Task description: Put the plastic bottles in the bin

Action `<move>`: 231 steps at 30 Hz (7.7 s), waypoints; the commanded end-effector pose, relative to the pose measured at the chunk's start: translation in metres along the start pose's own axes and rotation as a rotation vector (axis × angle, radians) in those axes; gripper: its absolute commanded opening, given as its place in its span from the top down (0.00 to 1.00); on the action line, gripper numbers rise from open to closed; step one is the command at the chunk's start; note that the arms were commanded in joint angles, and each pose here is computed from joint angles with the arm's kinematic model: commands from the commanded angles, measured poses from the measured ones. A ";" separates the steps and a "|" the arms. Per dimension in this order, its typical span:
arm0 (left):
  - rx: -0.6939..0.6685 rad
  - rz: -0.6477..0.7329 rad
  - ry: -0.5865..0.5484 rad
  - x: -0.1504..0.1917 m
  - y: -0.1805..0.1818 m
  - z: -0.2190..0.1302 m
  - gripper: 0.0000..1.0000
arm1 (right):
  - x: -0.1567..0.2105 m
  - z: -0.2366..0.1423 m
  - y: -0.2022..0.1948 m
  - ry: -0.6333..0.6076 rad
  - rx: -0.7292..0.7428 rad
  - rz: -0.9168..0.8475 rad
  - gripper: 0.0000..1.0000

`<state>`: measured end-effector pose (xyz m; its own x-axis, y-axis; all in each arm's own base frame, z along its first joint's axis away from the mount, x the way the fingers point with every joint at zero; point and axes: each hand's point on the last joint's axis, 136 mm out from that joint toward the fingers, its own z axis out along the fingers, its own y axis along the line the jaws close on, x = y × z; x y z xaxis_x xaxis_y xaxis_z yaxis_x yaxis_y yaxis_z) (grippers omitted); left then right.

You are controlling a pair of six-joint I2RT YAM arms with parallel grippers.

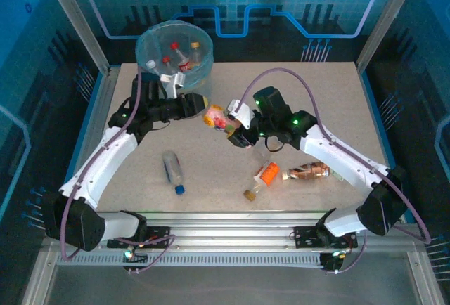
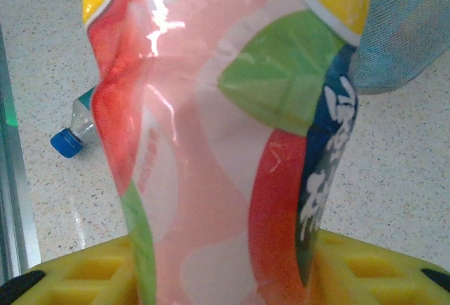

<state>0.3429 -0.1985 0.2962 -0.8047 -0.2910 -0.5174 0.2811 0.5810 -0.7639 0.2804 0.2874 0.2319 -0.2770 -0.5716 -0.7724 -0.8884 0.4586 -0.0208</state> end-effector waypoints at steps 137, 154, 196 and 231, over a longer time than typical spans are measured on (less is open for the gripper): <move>-0.768 0.265 -0.100 -0.211 0.173 0.024 0.43 | -0.078 -0.009 -0.022 -0.020 0.194 0.520 0.00; -0.647 0.304 -0.275 -0.252 0.107 -0.012 0.30 | -0.084 -0.058 -0.042 -0.052 0.291 0.499 0.00; 0.163 1.277 0.258 0.111 -0.042 0.029 0.07 | 0.278 -0.087 -0.054 0.669 0.112 -0.341 0.00; 0.069 1.446 0.281 0.128 -0.044 0.016 0.06 | 0.306 -0.046 -0.065 0.643 -0.049 -0.140 0.12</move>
<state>0.2442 -0.2808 0.2568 0.0869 0.6367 -0.7662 0.9350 0.2134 0.2834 0.2309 0.0465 0.0204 -0.2731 -0.9418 -0.1961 -0.9516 0.2944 -0.0884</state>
